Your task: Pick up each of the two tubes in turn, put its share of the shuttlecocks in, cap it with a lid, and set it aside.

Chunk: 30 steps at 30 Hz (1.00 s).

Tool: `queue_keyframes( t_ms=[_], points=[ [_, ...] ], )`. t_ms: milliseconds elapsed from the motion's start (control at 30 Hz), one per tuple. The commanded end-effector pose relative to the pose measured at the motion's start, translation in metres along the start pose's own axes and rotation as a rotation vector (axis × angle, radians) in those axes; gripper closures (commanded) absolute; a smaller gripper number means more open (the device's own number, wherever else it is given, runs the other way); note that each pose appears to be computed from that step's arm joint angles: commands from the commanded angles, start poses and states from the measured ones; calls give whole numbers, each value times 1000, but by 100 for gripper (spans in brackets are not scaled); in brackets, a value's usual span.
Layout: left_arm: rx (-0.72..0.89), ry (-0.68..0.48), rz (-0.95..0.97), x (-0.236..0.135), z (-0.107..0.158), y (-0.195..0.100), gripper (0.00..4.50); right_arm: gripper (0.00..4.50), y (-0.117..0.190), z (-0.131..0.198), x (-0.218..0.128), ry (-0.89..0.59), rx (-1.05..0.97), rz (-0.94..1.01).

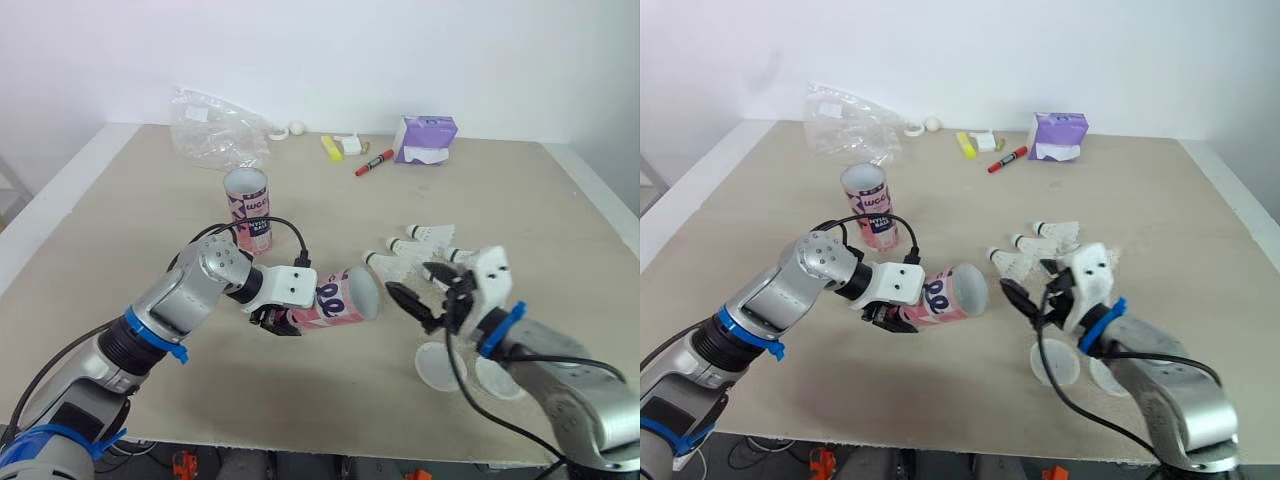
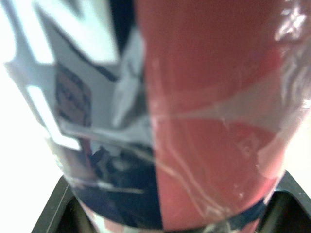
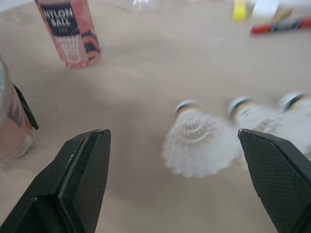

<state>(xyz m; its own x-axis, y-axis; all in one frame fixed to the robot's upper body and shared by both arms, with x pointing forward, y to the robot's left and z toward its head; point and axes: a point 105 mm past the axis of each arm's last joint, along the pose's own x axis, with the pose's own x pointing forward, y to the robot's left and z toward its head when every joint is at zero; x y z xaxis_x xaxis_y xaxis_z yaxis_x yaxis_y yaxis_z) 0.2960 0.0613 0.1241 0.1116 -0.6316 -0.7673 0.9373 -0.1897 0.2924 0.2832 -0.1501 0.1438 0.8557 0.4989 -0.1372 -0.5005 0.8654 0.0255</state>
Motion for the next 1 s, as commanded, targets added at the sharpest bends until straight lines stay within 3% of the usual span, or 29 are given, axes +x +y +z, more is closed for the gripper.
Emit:
queue_keyframes(
  t_ms=[33,1000],
  points=[
    [-16,19,-25,6,-5,-6,163,1,1,3,5,-1,46,-52],
    [-46,13,-10,8,-5,-10,163,1,-8,-2,51,30,380,-155]
  ],
)
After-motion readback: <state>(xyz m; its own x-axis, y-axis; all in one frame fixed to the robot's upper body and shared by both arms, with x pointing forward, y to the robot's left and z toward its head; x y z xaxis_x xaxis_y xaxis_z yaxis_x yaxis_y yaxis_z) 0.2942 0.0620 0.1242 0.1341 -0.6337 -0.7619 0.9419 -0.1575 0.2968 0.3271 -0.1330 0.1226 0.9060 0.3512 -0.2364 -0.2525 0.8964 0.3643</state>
